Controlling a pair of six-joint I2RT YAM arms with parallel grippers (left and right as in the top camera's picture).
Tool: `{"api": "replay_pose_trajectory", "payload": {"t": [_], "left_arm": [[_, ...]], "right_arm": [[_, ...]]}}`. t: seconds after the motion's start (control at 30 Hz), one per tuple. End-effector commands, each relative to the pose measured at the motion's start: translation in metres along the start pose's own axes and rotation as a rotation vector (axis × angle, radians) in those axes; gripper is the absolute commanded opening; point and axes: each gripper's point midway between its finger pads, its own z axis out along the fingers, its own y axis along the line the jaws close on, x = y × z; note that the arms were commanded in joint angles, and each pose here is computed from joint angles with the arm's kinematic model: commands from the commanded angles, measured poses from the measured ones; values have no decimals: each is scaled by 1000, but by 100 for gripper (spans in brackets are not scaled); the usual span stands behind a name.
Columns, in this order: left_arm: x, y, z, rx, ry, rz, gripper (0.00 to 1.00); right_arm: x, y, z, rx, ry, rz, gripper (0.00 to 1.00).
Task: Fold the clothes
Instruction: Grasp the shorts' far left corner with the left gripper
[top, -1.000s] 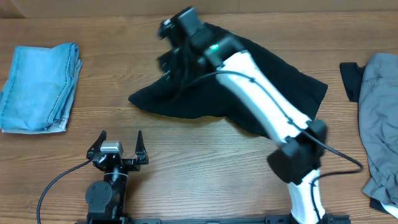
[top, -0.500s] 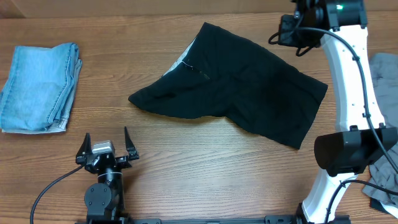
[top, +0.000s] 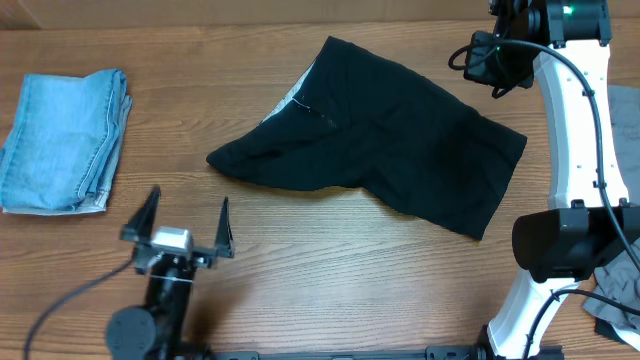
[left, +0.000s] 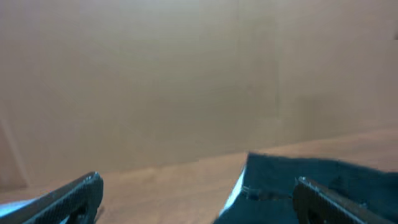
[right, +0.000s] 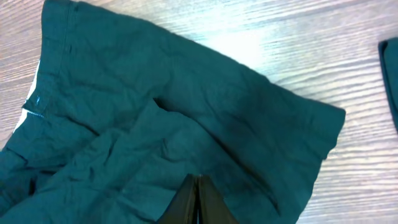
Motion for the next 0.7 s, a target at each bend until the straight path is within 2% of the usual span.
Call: {"api": "replay_pose_trajectory", "payload": {"t": [0.0,0.13,0.2,0.3,0.37,0.47,0.6,0.67], "left_arm": [[-68,-9,27,109,54,14,100],[-92,-8,102,195,332,-29,100],[-86,-8,136,227,492,-43,100],[-52,-27,200,328,735,-9,100],[-33,-43,226,392,801,44,100],[4,-59,264,401,873,140,100],[58,-84,298,429,908,163,100],[84,-106,312,500,896,131,100]], "right_arm": [[-1,-5,0,17,-3,48,4],[-7,-20,-1,40,-23,149,4],[-8,-25,1,44,-20,158,4],[-8,-26,8,49,-7,160,4],[-7,-26,10,50,-1,161,4],[-7,-27,11,52,4,156,4],[-3,-27,11,56,17,157,4],[-4,-27,11,55,15,157,4]]}}
